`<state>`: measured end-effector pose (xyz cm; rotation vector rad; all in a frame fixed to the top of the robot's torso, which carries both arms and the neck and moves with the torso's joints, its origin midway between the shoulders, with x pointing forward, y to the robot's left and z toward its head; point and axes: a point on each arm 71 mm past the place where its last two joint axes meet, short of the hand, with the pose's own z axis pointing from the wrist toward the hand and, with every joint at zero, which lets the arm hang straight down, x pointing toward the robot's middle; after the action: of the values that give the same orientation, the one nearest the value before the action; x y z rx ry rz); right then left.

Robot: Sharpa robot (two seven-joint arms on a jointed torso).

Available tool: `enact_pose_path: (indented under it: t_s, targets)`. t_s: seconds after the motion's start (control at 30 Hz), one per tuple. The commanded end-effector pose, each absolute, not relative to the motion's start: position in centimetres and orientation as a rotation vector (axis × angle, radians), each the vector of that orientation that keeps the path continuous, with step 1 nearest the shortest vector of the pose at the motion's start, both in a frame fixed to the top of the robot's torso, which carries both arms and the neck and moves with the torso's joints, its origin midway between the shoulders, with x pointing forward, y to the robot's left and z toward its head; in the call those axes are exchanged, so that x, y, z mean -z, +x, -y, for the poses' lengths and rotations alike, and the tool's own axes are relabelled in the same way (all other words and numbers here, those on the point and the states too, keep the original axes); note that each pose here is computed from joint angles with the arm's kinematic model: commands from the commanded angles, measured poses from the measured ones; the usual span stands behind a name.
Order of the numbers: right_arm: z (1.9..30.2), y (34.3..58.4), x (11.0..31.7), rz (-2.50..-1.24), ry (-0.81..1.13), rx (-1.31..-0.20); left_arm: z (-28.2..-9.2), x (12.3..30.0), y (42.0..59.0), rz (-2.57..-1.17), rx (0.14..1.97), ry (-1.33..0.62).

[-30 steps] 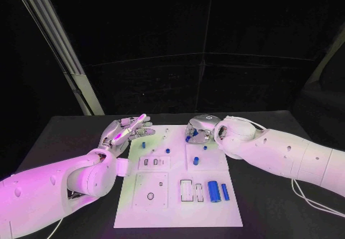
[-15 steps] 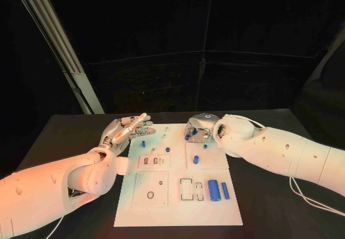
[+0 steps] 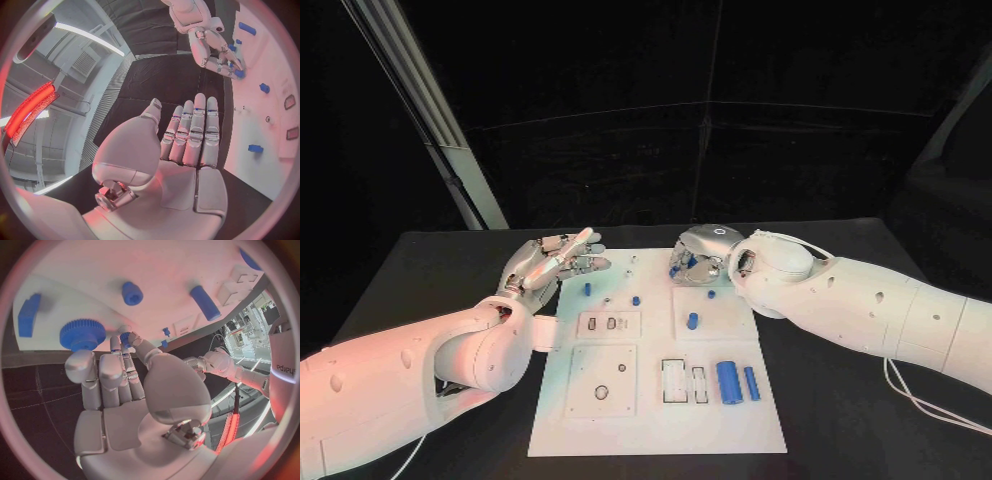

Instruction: Assemble the parts on the task board

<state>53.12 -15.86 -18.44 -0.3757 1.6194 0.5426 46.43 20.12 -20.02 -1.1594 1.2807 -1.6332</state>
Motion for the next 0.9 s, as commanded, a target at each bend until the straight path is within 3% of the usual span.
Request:
enact_pose_path:
  t_s: [0.03, 0.43, 0.9]
  targets:
    - [15.5, 53.5, 17.3, -1.542, -0.32, -0.549, -20.0, 19.8, 46.4, -1.283, 1.649, -1.149]
    - [13.1, 55.1, 16.6, -1.49, -0.29, -0.556, -19.9, 19.9, 46.4, -1.285, 1.65, -1.148]
    - [10.6, 56.2, 17.4, -1.539, -0.325, -0.578, -19.7, 19.7, 46.5, -1.287, 1.657, -1.144]
